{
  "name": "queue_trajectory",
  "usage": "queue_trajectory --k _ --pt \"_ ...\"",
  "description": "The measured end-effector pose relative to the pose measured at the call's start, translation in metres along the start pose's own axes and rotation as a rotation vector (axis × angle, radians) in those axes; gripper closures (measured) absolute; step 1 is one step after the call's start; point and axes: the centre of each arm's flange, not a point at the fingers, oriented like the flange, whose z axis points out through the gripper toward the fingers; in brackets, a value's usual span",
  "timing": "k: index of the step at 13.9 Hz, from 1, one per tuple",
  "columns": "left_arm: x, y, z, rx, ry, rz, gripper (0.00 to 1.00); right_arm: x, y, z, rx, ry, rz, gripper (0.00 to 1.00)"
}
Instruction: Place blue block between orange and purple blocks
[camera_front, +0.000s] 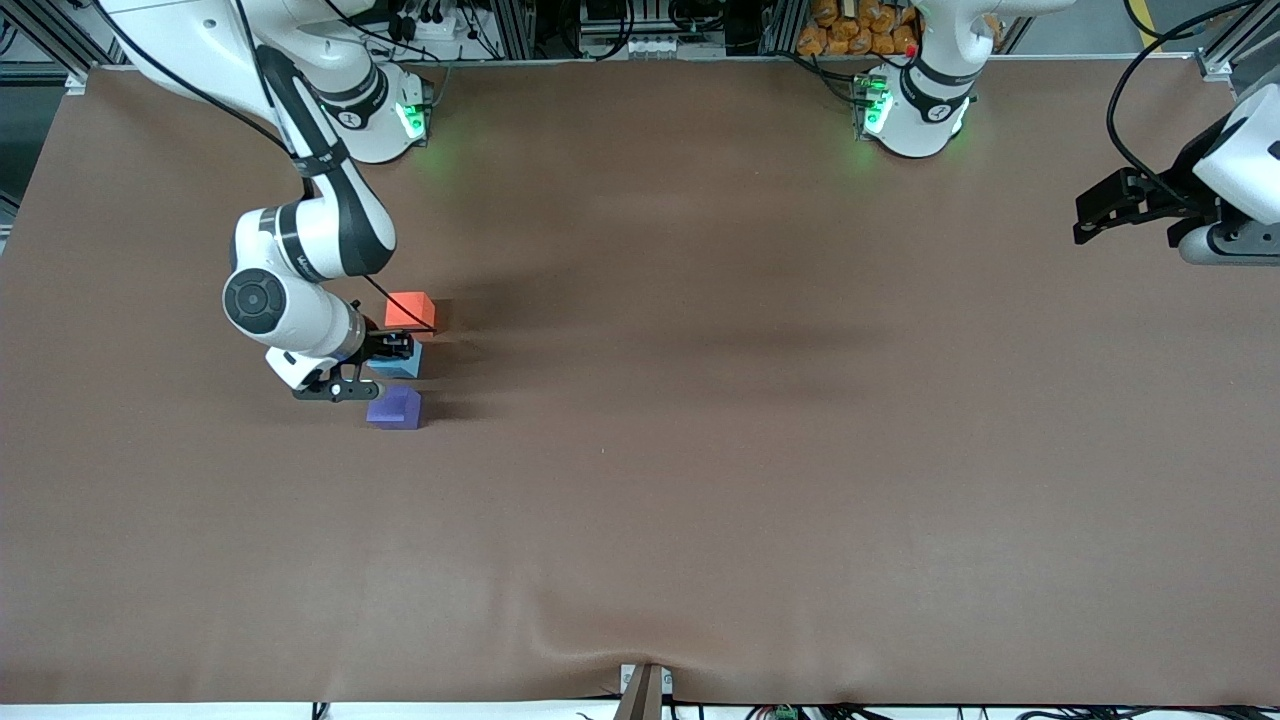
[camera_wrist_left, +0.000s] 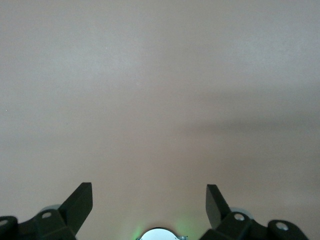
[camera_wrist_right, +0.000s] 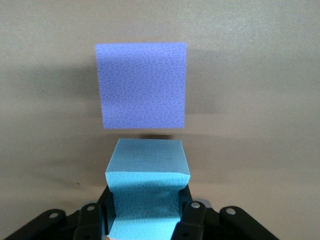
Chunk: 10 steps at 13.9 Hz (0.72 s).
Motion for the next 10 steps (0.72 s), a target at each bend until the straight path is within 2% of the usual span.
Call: queue_trajectory --k 10 --pt "0.0 0.006 -0.003 0.0 0.008 0.012 0.0 0.003 -0.003 0.021 0.0 -0.001 -0.005 0.48"
